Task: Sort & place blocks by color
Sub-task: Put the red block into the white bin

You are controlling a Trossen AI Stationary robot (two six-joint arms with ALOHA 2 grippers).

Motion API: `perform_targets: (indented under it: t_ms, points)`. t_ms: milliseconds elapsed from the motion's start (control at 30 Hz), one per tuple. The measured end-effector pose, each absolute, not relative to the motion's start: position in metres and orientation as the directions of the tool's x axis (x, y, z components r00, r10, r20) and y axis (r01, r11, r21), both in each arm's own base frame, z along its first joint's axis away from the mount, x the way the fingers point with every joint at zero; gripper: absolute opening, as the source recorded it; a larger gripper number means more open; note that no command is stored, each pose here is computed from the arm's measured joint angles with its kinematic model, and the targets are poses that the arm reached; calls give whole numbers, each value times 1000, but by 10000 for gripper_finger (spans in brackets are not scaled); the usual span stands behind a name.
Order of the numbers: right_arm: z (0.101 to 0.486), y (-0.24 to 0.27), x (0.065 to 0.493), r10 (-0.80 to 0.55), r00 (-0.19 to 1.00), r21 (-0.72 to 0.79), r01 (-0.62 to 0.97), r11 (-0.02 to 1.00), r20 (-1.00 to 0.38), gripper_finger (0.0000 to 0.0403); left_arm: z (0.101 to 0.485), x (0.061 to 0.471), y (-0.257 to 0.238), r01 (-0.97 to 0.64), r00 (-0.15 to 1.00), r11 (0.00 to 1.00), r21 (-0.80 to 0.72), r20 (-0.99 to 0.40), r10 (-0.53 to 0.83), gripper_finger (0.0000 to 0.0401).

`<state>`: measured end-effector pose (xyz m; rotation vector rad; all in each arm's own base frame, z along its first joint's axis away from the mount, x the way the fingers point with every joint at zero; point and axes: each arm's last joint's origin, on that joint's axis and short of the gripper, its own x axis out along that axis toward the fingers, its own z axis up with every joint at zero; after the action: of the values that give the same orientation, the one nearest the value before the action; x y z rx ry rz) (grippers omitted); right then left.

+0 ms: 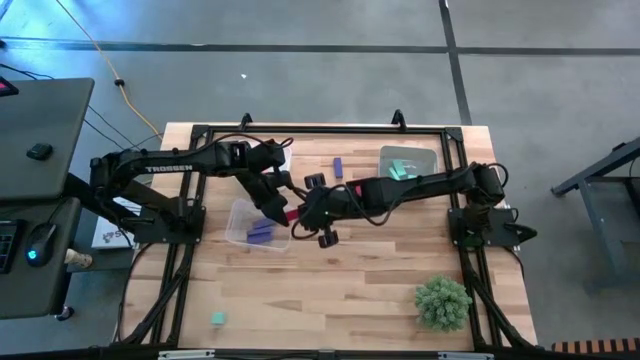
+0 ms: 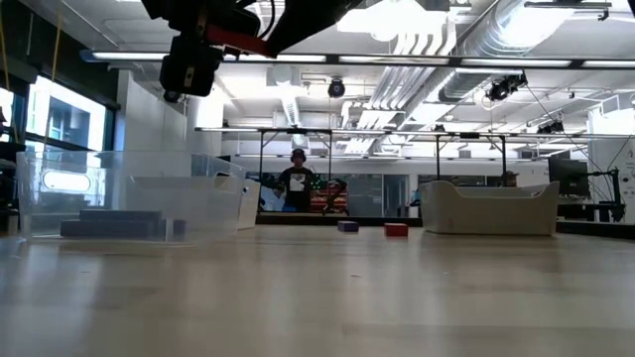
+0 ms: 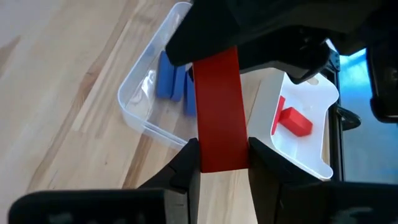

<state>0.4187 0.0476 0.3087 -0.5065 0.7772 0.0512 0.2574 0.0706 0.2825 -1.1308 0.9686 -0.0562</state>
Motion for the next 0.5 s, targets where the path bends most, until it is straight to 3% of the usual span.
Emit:
perform_targets:
  t_ms: [500]
  points:
    - [309, 47, 418, -147, 715, -442, -245, 863, -684, 78, 284, 260, 72, -372, 636, 497, -784, -605, -479, 67]
